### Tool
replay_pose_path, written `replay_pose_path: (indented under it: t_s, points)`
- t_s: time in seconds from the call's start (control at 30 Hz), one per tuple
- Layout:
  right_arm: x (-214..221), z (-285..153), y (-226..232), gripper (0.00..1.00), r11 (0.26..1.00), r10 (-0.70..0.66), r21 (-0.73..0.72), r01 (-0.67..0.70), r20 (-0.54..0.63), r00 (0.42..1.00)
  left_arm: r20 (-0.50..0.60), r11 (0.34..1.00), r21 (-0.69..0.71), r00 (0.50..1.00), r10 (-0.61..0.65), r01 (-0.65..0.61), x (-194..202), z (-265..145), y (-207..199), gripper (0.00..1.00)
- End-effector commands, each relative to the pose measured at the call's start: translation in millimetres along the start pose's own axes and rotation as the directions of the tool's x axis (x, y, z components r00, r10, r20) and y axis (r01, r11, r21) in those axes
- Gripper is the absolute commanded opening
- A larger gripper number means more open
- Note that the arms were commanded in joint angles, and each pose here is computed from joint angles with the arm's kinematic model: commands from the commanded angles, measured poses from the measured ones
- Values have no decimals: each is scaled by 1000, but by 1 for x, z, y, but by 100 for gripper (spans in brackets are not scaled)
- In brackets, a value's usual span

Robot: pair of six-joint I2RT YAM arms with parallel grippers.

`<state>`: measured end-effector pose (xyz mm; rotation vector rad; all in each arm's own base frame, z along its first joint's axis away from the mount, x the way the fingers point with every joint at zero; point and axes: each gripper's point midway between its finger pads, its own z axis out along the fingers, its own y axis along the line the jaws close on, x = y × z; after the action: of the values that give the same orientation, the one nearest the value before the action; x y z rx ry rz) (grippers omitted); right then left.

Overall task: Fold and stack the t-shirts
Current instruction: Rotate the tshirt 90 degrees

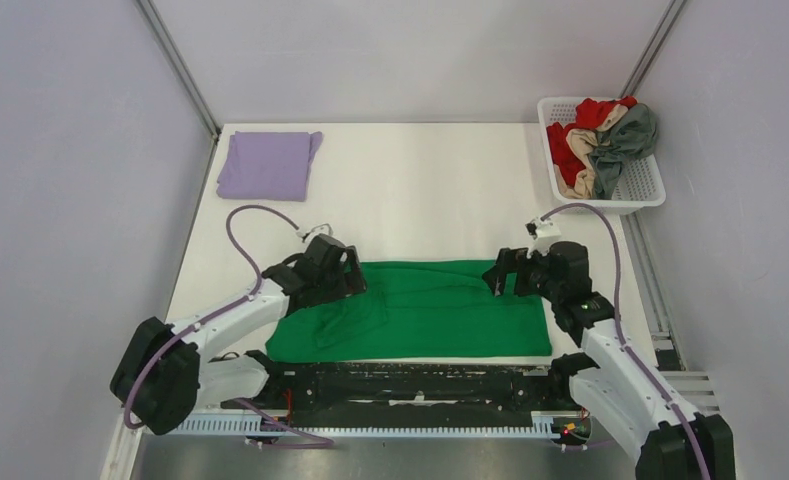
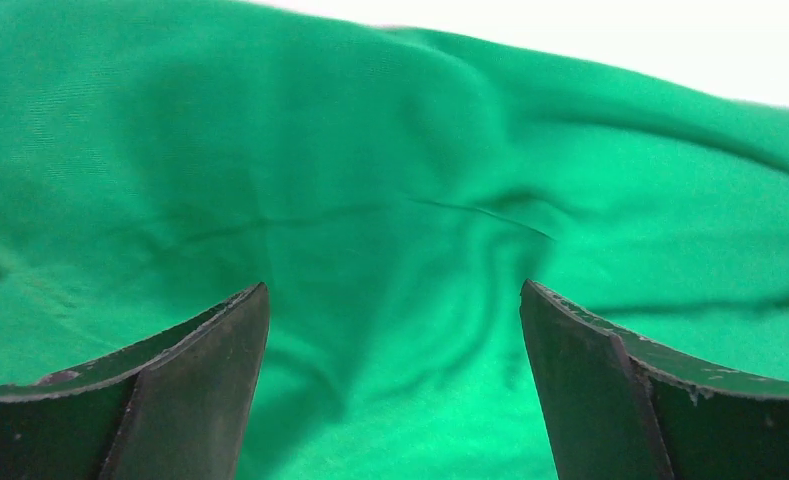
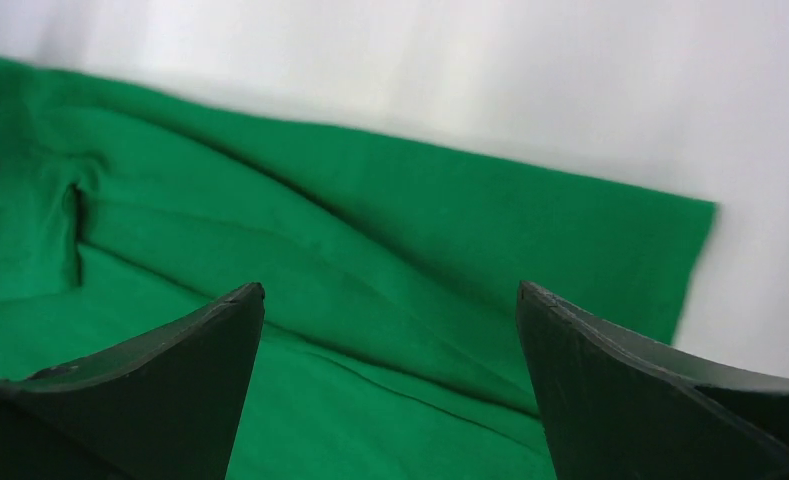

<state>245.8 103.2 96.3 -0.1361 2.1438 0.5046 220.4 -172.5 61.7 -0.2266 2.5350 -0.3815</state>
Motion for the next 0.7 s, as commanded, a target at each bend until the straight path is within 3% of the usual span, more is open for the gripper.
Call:
replay_pose_path:
  t_s: [0.0,0.23,0.47,0.67]
  points:
    - [6,14,32,98,987,-36,-159,33,-16,999,38,978,-55,979,-199,201,-10,27,38,100]
    - [42,36,59,98,975,-120,-201,90,-140,983,65,958,-134,967,-247,253,-41,55,58,100]
    - [50,41,56,98,974,-165,-180,134,-166,972,-61,962,-124,966,-252,243,-57,103,27,100]
    - [39,39,49,98,977,-186,-135,168,-133,974,-38,972,-78,974,-224,221,-105,135,-6,100]
